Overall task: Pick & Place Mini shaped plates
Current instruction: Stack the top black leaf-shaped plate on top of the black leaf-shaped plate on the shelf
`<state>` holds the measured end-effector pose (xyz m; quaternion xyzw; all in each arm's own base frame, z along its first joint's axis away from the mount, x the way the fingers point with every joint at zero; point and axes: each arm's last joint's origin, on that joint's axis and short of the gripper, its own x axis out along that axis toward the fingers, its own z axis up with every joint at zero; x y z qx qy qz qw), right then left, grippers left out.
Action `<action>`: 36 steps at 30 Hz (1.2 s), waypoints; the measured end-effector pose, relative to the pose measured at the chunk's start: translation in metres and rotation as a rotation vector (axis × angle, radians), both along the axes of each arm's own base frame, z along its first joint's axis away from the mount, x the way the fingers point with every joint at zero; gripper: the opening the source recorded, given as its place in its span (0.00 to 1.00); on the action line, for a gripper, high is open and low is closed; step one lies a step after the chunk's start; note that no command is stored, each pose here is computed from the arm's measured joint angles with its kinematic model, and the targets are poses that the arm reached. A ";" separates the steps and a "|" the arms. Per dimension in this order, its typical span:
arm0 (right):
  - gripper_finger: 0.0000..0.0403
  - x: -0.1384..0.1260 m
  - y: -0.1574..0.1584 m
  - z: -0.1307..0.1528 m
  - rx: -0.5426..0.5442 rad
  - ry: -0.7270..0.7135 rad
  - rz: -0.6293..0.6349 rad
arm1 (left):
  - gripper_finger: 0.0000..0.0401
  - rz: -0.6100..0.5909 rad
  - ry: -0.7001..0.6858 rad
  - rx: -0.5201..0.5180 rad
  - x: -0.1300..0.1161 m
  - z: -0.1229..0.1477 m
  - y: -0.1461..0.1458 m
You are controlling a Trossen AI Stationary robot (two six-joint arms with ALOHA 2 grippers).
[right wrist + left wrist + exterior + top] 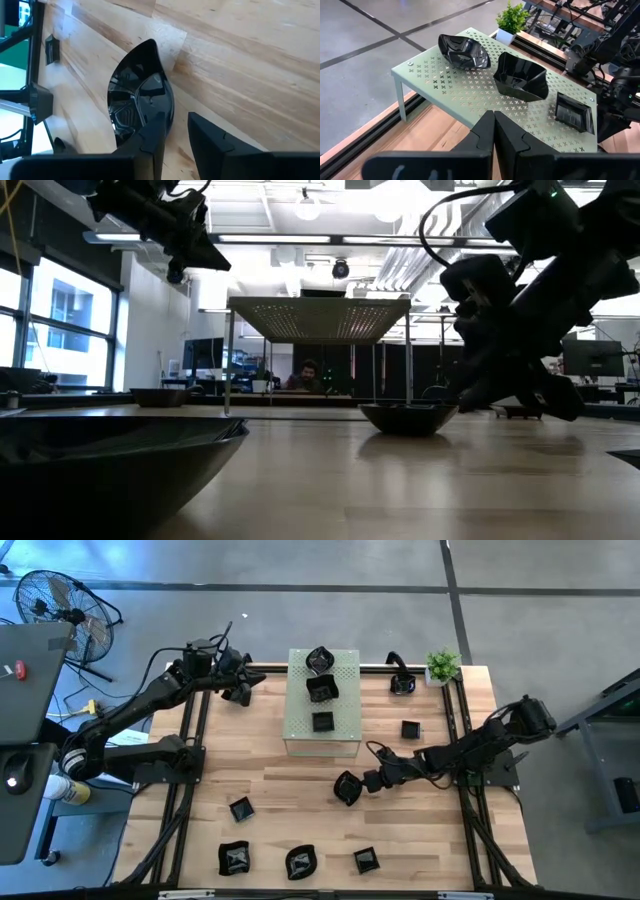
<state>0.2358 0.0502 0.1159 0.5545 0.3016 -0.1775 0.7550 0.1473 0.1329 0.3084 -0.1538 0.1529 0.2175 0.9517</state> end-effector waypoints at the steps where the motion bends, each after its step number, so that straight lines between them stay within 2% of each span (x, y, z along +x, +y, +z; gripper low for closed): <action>1: 0.18 0.000 0.000 0.000 0.000 0.000 0.000 | 0.00 0.000 0.000 0.000 0.000 0.000 0.000; 6: 0.17 0.002 0.001 0.002 0.003 -0.007 -0.001 | 0.00 0.000 0.000 0.000 0.000 0.000 0.000; 13: 0.29 0.010 -0.003 0.007 -0.015 0.029 -0.018 | 0.00 0.000 0.000 0.000 0.000 0.000 0.000; 18: 0.30 0.015 -0.001 -0.006 0.030 0.049 0.032 | 0.00 -0.001 0.000 0.000 0.000 0.000 0.000; 24: 0.23 0.019 0.000 -0.010 0.046 0.020 0.051 | 0.00 -0.001 0.000 -0.001 0.000 0.000 0.000; 33: 0.03 0.019 0.000 -0.009 0.040 0.015 0.046 | 0.00 -0.002 0.001 -0.002 0.000 0.000 0.000; 36: 0.01 0.019 0.000 -0.008 0.037 0.011 0.043 | 0.00 -0.002 0.001 -0.002 0.000 0.000 0.000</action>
